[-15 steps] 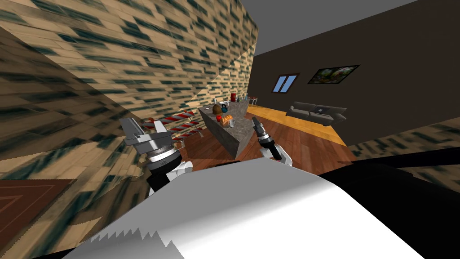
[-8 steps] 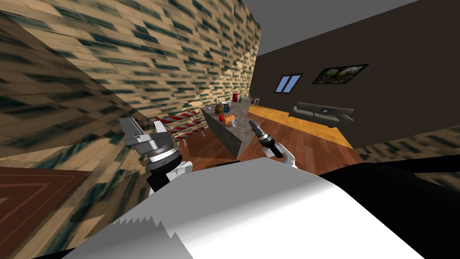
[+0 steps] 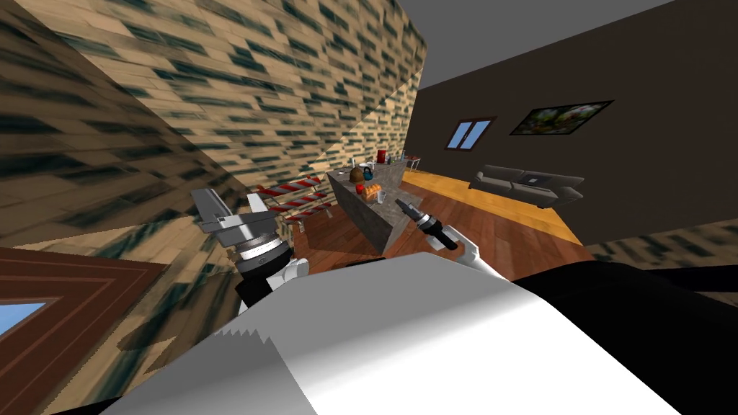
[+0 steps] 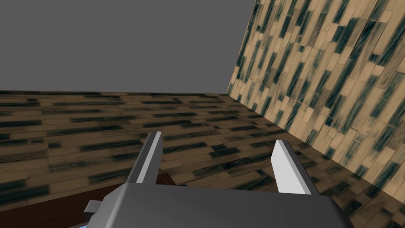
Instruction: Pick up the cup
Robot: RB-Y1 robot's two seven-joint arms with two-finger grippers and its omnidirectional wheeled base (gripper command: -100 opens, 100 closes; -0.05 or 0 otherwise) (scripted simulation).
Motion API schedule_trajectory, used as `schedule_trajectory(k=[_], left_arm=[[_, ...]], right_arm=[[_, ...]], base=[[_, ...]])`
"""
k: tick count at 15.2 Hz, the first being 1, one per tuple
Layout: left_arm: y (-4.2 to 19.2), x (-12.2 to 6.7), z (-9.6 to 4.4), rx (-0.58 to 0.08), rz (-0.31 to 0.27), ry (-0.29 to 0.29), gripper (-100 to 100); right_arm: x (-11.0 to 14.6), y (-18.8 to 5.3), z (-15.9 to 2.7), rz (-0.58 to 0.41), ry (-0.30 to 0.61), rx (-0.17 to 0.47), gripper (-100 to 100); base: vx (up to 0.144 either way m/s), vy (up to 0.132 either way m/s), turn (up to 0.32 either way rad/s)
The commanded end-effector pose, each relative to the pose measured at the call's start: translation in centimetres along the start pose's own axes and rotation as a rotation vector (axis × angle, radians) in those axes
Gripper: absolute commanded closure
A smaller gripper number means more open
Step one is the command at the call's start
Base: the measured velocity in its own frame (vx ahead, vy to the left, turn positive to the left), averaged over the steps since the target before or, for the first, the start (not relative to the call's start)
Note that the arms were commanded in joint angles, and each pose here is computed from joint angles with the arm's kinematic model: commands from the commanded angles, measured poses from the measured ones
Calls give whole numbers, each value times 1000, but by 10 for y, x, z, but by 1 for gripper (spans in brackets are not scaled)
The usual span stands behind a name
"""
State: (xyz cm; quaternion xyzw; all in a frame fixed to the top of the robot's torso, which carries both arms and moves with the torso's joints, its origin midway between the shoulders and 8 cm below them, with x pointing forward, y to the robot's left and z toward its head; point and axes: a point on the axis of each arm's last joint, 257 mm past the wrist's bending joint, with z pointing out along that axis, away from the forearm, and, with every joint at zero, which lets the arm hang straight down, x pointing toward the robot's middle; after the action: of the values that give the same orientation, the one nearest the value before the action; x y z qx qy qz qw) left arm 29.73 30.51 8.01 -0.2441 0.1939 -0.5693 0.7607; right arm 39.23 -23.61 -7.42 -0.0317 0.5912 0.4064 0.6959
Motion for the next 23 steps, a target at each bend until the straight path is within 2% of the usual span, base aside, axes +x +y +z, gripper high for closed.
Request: schedule_trajectory(k=[1, 3, 4, 9, 10, 12, 13, 15, 16, 18, 19, 21, 22, 23], left_arm=[[0, 0, 0, 0, 0, 0, 0], [0, 0, 0, 0, 0, 0, 0], [0, 0, 0, 0, 0, 0, 0], [0, 0, 0, 0, 0, 0, 0], [0, 0, 0, 0, 0, 0, 0], [0, 0, 0, 0, 0, 0, 0], [0, 0, 0, 0, 0, 0, 0], [0, 0, 0, 0, 0, 0, 0], [0, 0, 0, 0, 0, 0, 0], [0, 0, 0, 0, 0, 0, 0], [0, 0, 0, 0, 0, 0, 0], [0, 0, 0, 0, 0, 0, 0], [0, 0, 0, 0, 0, 0, 0], [0, 0, 0, 0, 0, 0, 0]], right_arm=[[12, -11, -6, -51, 65, 5, -100], [12, -12, -7, -66, 86, -1, -100], [21, -22, -12, -106, 136, 6, -100], [29, -35, -21, -179, 231, 2, -100], [37, -47, -29, -221, 284, 8, -100], [36, -48, -30, -238, 305, 3, -100], [43, -61, -39, -279, 357, 9, -100], [42, -62, -40, -297, 379, 4, -100], [48, -75, -50, -336, 431, 10, -100], [46, -76, -52, -355, 454, 4, -100], [51, -89, -63, -394, 507, 10, -100], [48, -91, -64, -413, 528, 5, -100], [52, -104, -76, -453, 583, 10, -100], [50, -105, -77, -465, 597, 7, -100]], base=[[27, 50, 94], [24, 50, 71], [32, 54, 83], [33, 59, 75], [39, 61, 81], [40, 49, 86], [56, 53, 125], [54, 50, 69], [54, 55, 79], [52, 56, 84], [60, 55, 90], [60, 51, 85], [52, 48, 121], [60, 52, 116]])
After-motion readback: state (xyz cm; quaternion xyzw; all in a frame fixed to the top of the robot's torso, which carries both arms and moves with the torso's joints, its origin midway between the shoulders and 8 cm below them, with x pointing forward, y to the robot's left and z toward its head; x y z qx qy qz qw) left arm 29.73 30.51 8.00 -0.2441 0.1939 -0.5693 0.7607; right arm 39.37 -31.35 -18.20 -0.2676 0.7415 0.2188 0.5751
